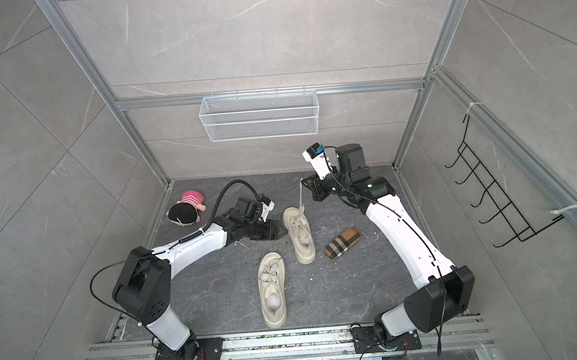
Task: Remove the insole from the shoe
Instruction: Untie the shoelace on the shoe.
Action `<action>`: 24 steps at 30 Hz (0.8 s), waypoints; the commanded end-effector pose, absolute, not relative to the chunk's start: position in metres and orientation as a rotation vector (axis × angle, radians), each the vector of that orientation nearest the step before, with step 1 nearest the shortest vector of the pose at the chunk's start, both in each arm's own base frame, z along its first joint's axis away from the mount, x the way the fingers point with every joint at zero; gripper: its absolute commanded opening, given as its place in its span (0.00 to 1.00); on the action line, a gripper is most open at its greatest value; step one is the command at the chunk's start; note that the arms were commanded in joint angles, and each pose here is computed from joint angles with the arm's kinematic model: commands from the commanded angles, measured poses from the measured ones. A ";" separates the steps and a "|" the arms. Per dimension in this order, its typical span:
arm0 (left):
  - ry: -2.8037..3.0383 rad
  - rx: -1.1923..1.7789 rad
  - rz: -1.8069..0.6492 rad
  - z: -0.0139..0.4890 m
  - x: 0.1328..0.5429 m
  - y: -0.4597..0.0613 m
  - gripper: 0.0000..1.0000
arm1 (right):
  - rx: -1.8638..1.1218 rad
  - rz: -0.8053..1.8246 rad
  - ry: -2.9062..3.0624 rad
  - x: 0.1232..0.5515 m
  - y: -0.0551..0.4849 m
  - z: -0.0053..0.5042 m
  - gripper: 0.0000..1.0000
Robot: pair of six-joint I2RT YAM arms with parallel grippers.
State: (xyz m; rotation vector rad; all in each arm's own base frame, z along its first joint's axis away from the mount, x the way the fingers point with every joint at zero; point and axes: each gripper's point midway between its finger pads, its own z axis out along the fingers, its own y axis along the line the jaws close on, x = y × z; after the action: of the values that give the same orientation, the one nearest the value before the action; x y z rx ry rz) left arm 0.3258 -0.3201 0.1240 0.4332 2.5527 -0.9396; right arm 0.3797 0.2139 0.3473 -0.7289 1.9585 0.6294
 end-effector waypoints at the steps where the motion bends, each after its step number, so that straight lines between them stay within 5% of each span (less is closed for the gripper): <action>1: 2.520 0.508 -0.973 0.132 0.326 -0.338 0.73 | -0.681 0.620 1.853 0.380 0.212 0.388 0.00; 24: 2.632 0.416 -0.745 0.081 0.339 -0.339 0.75 | -0.588 0.649 1.798 0.374 0.207 0.420 0.00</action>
State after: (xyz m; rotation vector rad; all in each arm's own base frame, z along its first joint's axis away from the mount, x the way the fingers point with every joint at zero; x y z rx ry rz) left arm 0.3378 -0.3370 0.0720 0.4263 2.6638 -0.7221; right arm 0.3834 0.2068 0.3682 -0.5925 1.9507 0.6380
